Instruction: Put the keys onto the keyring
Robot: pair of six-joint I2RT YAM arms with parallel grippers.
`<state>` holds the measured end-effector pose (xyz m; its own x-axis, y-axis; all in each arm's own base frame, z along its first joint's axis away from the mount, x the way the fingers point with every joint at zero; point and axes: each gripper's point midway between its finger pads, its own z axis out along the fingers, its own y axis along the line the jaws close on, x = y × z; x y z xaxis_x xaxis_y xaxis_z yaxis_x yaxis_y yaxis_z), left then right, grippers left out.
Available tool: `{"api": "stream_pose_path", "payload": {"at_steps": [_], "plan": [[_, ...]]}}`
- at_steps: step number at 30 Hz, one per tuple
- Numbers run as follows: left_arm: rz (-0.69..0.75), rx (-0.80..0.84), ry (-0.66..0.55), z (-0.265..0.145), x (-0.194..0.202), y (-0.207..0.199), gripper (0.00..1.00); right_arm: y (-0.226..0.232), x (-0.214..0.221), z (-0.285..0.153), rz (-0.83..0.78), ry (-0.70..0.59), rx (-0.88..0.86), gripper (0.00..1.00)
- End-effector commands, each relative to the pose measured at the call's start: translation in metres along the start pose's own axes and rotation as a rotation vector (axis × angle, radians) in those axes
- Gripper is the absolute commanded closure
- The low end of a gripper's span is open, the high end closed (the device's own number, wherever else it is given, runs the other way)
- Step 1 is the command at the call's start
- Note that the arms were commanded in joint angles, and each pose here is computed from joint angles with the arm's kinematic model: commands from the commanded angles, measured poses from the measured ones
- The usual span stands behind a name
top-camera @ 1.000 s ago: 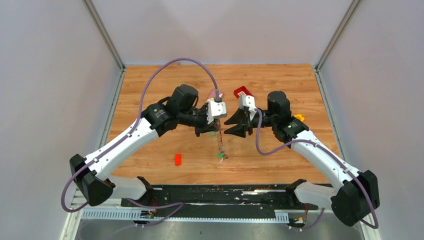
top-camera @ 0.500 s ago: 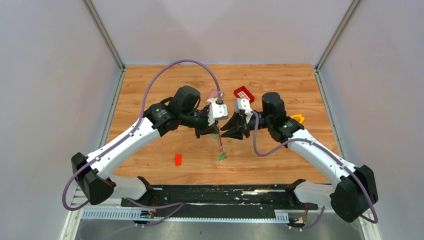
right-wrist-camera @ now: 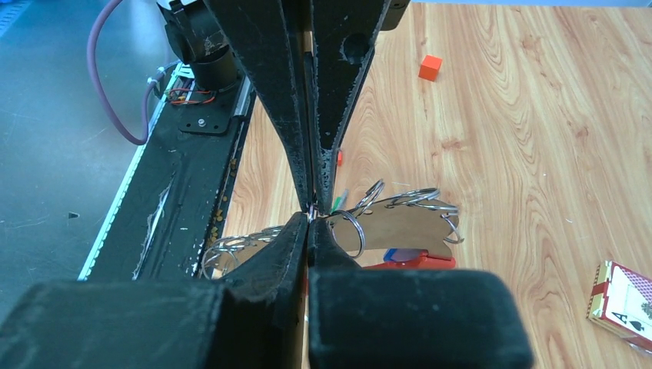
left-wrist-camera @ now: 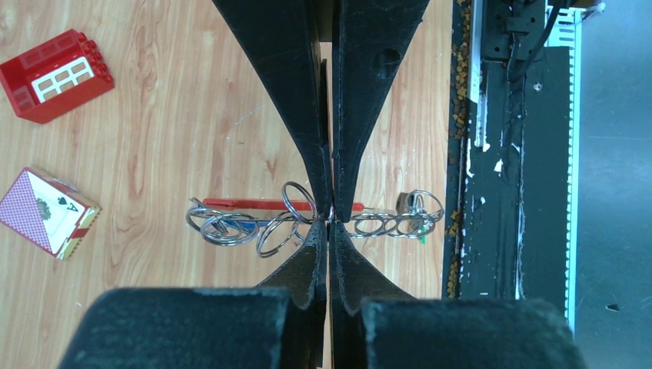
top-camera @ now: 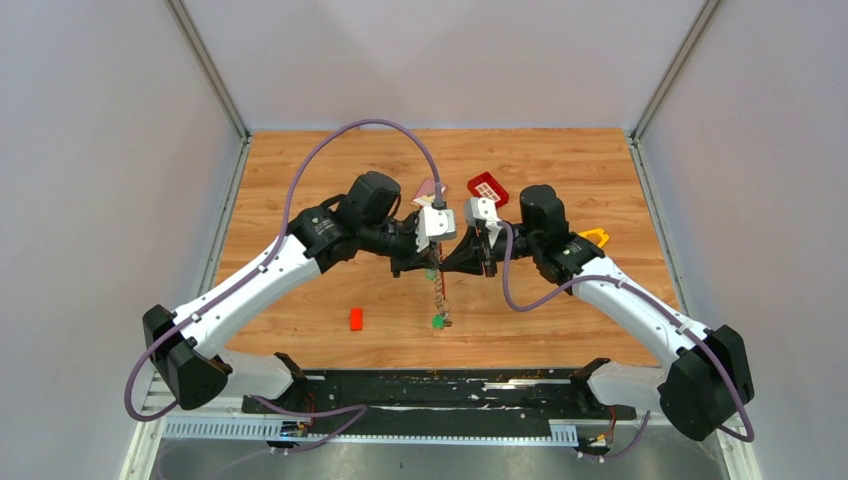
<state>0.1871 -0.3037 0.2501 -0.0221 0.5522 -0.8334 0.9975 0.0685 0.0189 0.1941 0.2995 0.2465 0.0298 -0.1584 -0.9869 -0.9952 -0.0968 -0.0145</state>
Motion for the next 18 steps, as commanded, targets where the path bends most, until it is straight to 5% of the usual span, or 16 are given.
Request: {"api": "stream_pose_path", "payload": {"at_steps": [1,4,10,18], "plan": [[0.061,0.013,-0.084,-0.005,-0.021,-0.004,1.0,-0.005,-0.022,0.001,-0.059,-0.03,0.012,1.0],[0.087,0.021,-0.124,-0.009,-0.022,-0.007,0.97,-0.005,-0.03,-0.004,-0.063,-0.043,0.026,1.0],[0.072,0.055,-0.273,-0.02,-0.03,-0.002,0.7,-0.006,-0.053,-0.015,-0.043,-0.121,0.032,1.0],[0.077,0.075,-0.351,-0.016,-0.036,0.001,0.66,-0.004,-0.056,-0.017,-0.013,-0.144,0.02,1.0]]}}
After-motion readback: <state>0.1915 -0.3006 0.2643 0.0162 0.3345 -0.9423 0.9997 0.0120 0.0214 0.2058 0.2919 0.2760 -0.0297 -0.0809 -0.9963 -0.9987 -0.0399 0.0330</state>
